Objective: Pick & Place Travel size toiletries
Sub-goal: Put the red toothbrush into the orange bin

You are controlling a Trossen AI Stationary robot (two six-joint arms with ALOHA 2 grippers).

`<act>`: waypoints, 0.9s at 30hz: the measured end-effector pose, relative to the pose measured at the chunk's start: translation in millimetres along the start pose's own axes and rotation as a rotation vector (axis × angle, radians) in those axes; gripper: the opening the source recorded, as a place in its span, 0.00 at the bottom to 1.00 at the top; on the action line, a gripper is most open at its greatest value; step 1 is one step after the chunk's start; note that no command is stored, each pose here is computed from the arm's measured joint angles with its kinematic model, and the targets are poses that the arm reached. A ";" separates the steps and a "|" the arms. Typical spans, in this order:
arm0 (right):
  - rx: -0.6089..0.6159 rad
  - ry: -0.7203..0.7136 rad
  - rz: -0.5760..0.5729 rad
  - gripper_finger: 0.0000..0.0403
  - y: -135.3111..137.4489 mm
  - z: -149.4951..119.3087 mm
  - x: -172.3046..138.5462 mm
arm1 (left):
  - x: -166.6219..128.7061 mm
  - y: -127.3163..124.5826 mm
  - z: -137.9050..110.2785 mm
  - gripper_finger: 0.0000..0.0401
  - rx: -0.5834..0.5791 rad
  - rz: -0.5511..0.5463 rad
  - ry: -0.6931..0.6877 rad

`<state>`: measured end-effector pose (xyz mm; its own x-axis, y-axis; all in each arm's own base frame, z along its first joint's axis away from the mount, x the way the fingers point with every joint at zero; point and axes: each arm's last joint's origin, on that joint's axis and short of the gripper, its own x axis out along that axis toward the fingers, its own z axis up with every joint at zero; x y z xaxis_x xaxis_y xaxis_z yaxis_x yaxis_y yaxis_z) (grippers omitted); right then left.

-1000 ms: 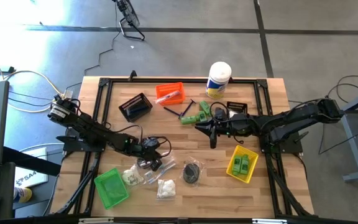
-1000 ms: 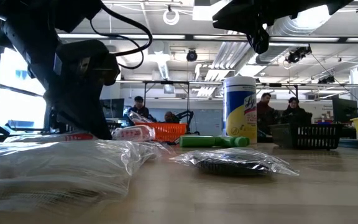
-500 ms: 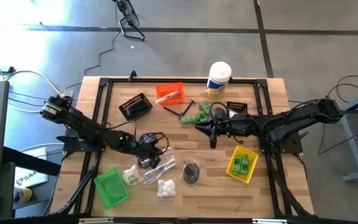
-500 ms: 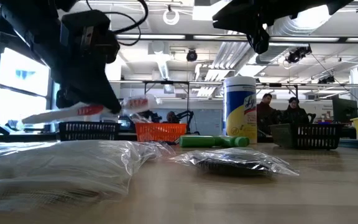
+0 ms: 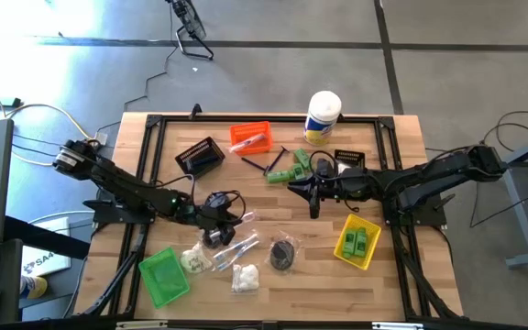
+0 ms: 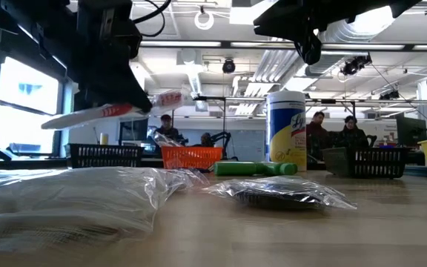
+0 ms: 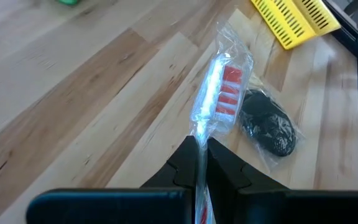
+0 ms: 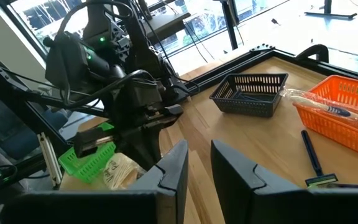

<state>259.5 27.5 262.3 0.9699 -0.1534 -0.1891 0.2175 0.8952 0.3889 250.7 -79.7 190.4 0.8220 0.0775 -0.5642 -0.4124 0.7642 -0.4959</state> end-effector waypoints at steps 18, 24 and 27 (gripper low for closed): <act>-0.024 0.001 0.004 0.15 0.1 0.0 0.0 | 0.8 -12.2 37.0 0.03 0.077 -0.029 -0.122; -0.031 0.003 0.003 0.15 0.0 -0.2 0.0 | -4.2 -14.1 76.0 0.03 0.141 0.092 -0.107; -0.062 0.009 0.006 0.15 0.0 -0.7 0.0 | -8.1 -10.1 95.3 0.03 0.158 0.160 -0.097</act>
<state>259.4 27.8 261.7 0.9700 -0.1442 -0.1956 0.2040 0.9204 0.3334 285.6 -27.0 262.9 0.7881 0.2606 -0.5577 -0.4798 0.8276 -0.2914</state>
